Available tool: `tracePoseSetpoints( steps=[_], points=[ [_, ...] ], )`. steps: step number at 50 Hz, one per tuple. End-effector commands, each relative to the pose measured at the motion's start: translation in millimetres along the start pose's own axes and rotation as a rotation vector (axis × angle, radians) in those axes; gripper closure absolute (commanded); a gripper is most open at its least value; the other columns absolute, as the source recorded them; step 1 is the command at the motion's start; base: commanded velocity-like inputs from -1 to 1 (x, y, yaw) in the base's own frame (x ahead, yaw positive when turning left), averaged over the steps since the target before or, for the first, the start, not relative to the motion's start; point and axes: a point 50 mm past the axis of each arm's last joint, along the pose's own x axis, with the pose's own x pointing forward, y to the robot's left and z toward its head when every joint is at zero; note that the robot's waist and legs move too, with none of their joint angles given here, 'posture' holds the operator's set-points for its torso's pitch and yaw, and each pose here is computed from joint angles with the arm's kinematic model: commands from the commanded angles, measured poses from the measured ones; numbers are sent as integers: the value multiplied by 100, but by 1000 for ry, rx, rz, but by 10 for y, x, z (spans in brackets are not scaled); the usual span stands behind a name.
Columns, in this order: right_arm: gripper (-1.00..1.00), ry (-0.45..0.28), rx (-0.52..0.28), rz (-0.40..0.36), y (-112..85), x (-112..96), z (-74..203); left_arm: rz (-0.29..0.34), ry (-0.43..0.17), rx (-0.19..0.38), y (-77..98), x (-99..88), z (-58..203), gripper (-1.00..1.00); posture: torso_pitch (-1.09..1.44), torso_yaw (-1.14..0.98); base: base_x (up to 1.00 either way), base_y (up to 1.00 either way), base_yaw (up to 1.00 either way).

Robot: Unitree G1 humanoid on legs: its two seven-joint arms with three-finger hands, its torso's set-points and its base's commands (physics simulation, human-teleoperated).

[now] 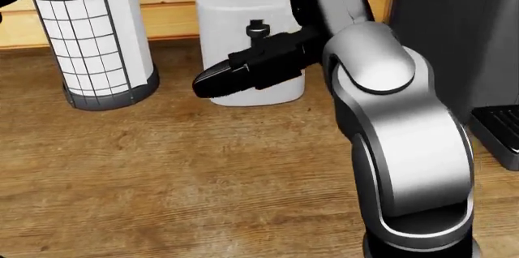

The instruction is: Push down the lever of the toaster to turn it on.

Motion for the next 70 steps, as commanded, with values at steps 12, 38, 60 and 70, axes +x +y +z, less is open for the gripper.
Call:
tracePoseSetpoints(
  steps=[12, 38, 60, 70],
  points=[
    [-100, -40, -26, 55, 157, -89, -6, -2, -88, 0, -7, -41, 194, -100, -35, 0, 0, 0, 0],
    [-100, -22, 18, 85, 273, 42, -153, -3, -84, 0, -9, -41, 155, -100, -35, 0, 0, 0, 0],
    [-100, 31, 190, 99, 281, 213, -163, -5, -84, 2, -19, -45, 156, -100, -35, 0, 0, 0, 0],
    [-100, 44, 169, 83, 246, 299, -260, -5, -86, 1, -8, -45, 170, -100, -35, 0, 0, 0, 0]
  ],
)
